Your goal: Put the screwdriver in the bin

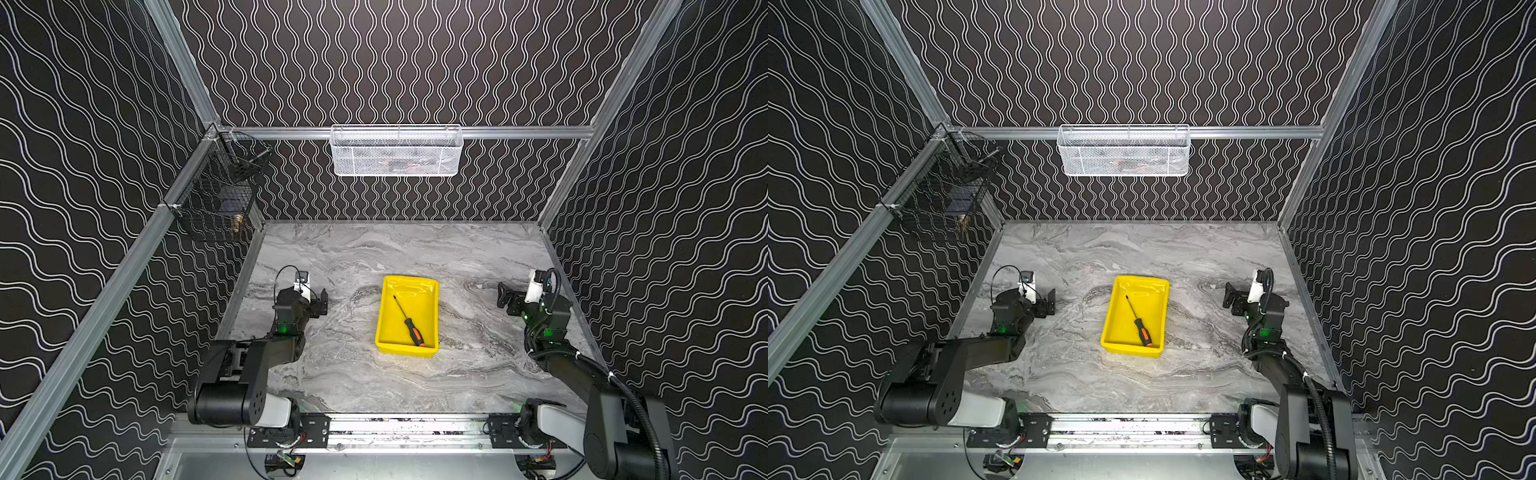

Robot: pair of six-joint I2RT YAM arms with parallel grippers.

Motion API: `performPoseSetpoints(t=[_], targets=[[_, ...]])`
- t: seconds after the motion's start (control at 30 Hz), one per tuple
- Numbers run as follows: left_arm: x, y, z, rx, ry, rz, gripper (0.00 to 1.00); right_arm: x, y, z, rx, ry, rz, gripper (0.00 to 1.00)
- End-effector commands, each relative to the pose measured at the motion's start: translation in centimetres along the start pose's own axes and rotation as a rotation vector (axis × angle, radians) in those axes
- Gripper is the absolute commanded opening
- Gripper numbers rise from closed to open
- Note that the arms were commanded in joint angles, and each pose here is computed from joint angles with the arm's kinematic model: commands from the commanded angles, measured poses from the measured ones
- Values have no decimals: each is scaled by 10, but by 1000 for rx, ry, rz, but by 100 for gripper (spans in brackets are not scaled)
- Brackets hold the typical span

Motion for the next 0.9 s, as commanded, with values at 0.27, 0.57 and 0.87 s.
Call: performPoseSetpoints(t=[0.27,0.57,0.87], targets=[[1,18,-8,-65,-12,-76,99,1,4,-7,-8,-29,-169,99],[-5,20,-4,-32,-15,-68,99,-17,17,-9,20,-43,-144,100],[-4,23,-6,-23,0,-49,99,-16,28,-10,4,-42,-114,100]])
Point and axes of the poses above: each gripper's point midway between its finger pads, its own y axis out along the fingers, its own z axis along the line the jaws close on, x = y × z, the point moved 3 cm from there along -y, back along the fingers, and after that the axes turned 8 degrees about y, right-handed, at the moved point
